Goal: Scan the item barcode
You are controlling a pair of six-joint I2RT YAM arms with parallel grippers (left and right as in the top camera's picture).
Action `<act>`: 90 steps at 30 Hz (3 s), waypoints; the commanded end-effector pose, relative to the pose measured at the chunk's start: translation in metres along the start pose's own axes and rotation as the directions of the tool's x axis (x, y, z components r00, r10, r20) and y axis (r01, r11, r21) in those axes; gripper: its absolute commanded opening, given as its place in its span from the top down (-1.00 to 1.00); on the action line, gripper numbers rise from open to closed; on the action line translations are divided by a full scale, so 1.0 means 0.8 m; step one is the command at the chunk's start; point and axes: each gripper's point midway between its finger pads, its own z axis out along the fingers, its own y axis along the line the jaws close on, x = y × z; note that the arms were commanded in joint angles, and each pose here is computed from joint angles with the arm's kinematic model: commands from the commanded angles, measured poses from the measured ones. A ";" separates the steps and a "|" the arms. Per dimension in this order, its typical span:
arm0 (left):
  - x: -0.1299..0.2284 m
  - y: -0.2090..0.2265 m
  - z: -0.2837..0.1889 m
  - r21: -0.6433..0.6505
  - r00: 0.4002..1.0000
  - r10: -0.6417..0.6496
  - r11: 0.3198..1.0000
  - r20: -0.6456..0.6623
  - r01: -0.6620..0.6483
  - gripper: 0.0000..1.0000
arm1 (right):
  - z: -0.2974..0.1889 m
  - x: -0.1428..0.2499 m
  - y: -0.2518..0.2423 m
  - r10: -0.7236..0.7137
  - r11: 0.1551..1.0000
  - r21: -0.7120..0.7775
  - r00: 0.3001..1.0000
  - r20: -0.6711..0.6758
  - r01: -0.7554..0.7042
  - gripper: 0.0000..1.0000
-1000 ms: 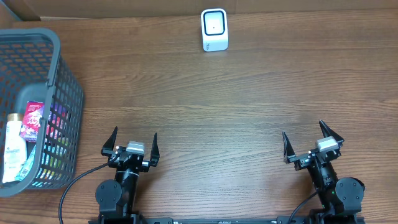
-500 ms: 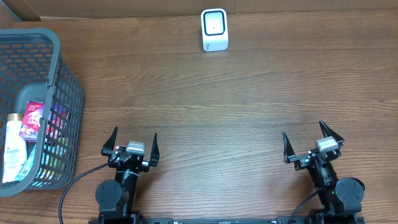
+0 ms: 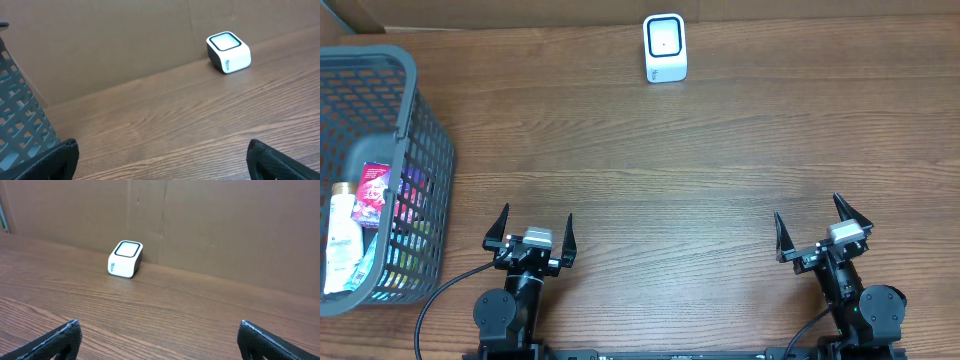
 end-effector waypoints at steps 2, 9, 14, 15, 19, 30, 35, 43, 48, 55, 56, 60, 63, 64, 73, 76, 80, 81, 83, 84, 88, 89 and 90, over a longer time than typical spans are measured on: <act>0.001 0.001 0.000 -0.010 1.000 0.023 1.000 0.004 -0.023 -0.99 | 0.000 0.002 -0.002 0.001 1.000 0.011 1.000 0.006 -0.001 -1.00; 0.001 0.001 0.000 -0.010 1.000 0.023 1.000 0.004 -0.023 -0.99 | 0.000 0.002 -0.002 0.002 1.000 0.011 1.000 0.005 -0.002 -1.00; 0.001 0.001 0.000 -0.010 1.000 0.023 1.000 0.004 -0.023 -0.99 | 0.000 0.002 -0.002 0.001 1.000 0.011 1.000 0.005 -0.001 -1.00; 0.001 0.001 0.000 -0.010 1.000 0.023 1.000 0.004 -0.023 -0.99 | 0.000 0.002 -0.002 0.001 1.000 0.011 1.000 0.006 -0.001 -1.00; 0.001 0.002 0.000 -0.012 1.000 0.025 1.000 0.004 -0.025 -0.99 | 0.000 0.002 -0.002 0.001 1.000 0.011 1.000 0.006 -0.001 -1.00; 0.000 0.000 0.000 -0.003 0.999 -0.054 0.999 0.006 0.054 -0.99 | -0.001 -0.014 0.002 -0.010 1.000 -0.011 0.998 0.057 0.011 -1.00; -0.003 -0.003 0.000 0.013 0.978 -0.207 0.978 0.016 0.207 -0.99 | -0.001 -0.009 0.008 -0.006 0.999 -0.038 0.999 0.042 0.008 -1.00; -0.021 -0.002 -0.004 0.037 0.919 -0.392 0.920 0.036 0.391 -0.99 | -0.001 -0.013 0.016 0.054 0.996 -0.079 0.997 0.048 -0.050 -1.00; -0.058 0.008 -0.011 0.030 0.919 -0.394 0.919 0.011 0.393 -1.00 | -0.007 -0.040 0.022 0.047 0.993 -0.113 0.995 0.083 -0.037 -1.00; -0.130 0.030 0.003 0.013 0.908 -0.405 0.913 -0.109 0.409 -1.00 | -0.018 -0.096 0.024 0.047 0.989 -0.144 0.996 0.079 -0.036 -1.00; -0.141 0.033 0.008 0.009 0.902 -0.408 0.911 -0.143 0.413 -1.00 | -0.018 -0.106 0.023 0.051 0.989 -0.145 0.997 0.065 -0.041 -1.00; -0.179 0.047 0.029 -0.019 0.857 -0.417 0.902 -0.304 0.432 -1.00 | -0.015 -0.139 0.022 0.065 0.984 -0.166 0.998 0.000 -0.065 -1.00; -0.209 0.057 0.046 -0.042 0.807 -0.418 0.896 -0.418 0.442 -1.00 | -0.008 -0.160 0.024 0.082 0.976 -0.196 0.993 -0.089 -0.098 -1.00; -0.220 0.061 0.051 -0.047 0.792 -0.414 0.896 -0.449 0.441 -1.00 | -0.005 -0.166 0.025 0.084 0.972 -0.210 0.989 -0.123 -0.108 -1.00; -0.301 0.091 0.093 -0.049 0.731 -0.354 0.914 -0.583 0.403 -1.00 | 0.028 -0.213 0.029 0.147 0.926 -0.259 0.895 -0.420 -0.274 -1.00; -0.312 0.083 0.110 -0.017 0.730 -0.382 0.891 -0.567 0.454 -0.99 | 0.034 -0.209 0.035 0.160 0.905 -0.277 0.863 -0.480 -0.321 -1.00; -0.313 0.086 0.123 -0.002 0.746 -0.370 0.897 -0.554 0.443 -1.00 | 0.039 -0.198 0.043 0.167 0.882 -0.300 0.836 -0.522 -0.363 -1.00; -0.308 0.098 0.123 -0.068 0.728 -0.412 0.889 -0.548 0.452 -1.00 | 0.041 -0.195 0.044 0.169 0.878 -0.301 0.830 -0.532 -0.372 -1.00; -0.291 0.143 0.117 -0.320 0.645 -0.591 0.806 -0.484 0.499 -0.99 | 0.045 -0.188 0.044 0.172 0.876 -0.295 0.817 -0.551 -0.383 -1.00; -0.283 0.163 0.111 -0.414 0.609 -0.661 0.750 -0.440 0.515 -0.99 | 0.046 -0.186 0.044 0.173 0.874 -0.293 0.812 -0.558 -0.387 -1.00; -0.255 0.228 0.088 -0.614 0.499 -0.817 0.559 -0.289 0.558 -1.00 | 0.054 -0.176 0.045 0.199 0.861 -0.276 0.781 -0.591 -0.428 -1.00; -0.246 0.244 0.079 -0.656 0.471 -0.845 0.508 -0.253 0.559 -0.99 | 0.056 -0.173 0.045 0.201 0.859 -0.272 0.774 -0.600 -0.433 -1.00; -0.237 0.258 0.071 -0.689 0.447 -0.867 0.463 -0.222 0.557 -1.00 | 0.058 -0.170 0.045 0.202 0.858 -0.268 0.767 -0.609 -0.438 -1.00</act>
